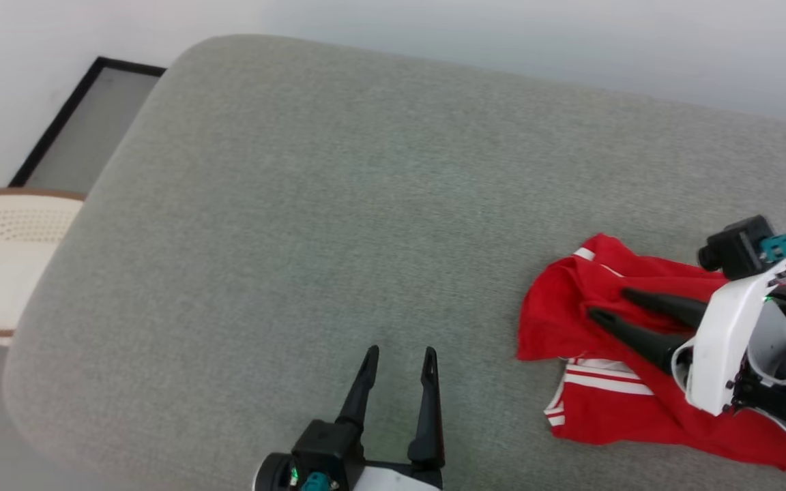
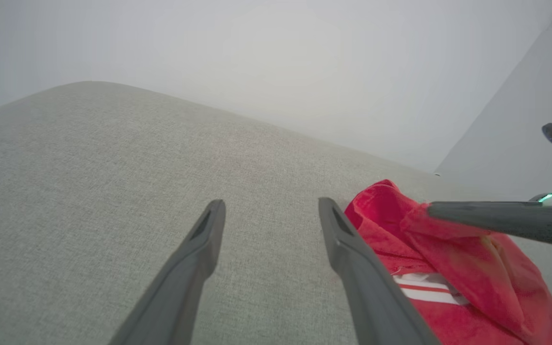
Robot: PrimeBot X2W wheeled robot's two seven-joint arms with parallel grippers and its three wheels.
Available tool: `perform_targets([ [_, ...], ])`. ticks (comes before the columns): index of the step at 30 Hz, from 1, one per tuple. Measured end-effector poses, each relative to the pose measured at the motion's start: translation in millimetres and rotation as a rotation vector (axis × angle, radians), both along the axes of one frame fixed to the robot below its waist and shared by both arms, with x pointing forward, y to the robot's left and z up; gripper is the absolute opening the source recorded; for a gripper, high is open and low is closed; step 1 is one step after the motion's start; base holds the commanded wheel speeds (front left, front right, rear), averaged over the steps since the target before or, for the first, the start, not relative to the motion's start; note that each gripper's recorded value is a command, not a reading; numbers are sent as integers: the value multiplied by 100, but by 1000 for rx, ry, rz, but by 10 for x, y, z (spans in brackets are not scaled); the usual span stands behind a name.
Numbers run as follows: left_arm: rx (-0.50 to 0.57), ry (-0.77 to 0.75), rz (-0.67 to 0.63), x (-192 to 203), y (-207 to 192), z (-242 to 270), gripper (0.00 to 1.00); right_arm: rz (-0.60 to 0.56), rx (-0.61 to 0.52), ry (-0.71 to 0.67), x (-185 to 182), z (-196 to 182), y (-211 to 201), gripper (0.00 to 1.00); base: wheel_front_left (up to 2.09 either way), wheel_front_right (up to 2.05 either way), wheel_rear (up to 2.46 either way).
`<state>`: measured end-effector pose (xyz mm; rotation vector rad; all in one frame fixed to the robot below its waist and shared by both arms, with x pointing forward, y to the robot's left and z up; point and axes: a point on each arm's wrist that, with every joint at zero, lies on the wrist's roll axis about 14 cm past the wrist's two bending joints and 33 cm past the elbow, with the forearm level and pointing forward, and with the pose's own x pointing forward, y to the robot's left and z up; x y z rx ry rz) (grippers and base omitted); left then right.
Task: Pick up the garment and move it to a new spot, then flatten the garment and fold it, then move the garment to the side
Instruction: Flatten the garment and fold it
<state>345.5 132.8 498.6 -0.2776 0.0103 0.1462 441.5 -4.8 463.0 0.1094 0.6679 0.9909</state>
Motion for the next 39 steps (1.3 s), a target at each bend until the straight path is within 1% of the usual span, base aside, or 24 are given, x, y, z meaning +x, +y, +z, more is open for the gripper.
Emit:
perform_targets([
  [5, 16, -13, -33, 88, -49, 16, 100, -93, 39, -26, 74, 109, -224, 100, 0, 0, 0],
  [10, 24, -23, -85, 181, -140, 11, 100, -236, 59, -54, 99, 110, -643, 100, 0, 0, 0],
  [14, 28, -39, -147, 282, -267, 34, 100, -376, 71, -120, 146, 167, -1083, 100, 0, 0, 0],
  [19, 45, -55, -205, 425, -395, 54, 100, -503, 69, -227, 128, 262, -1539, 100, 0, 0, 0],
  [25, 66, -61, -249, 523, -475, 42, 100, -593, 41, -323, -43, 296, -1932, 100, 0, 0, 0],
  [28, 75, -74, -255, 540, -461, 77, 100, -640, 39, -381, -107, 381, -2109, 100, 0, 0, 0],
  [34, 100, -66, -273, 427, -402, 31, 100, -745, 50, -469, -261, 545, -2401, 100, 0, 0, 0],
  [39, 145, -73, -261, 301, -250, 40, 100, -810, 91, -500, -477, 603, -2470, 100, 0, 0, 0],
])
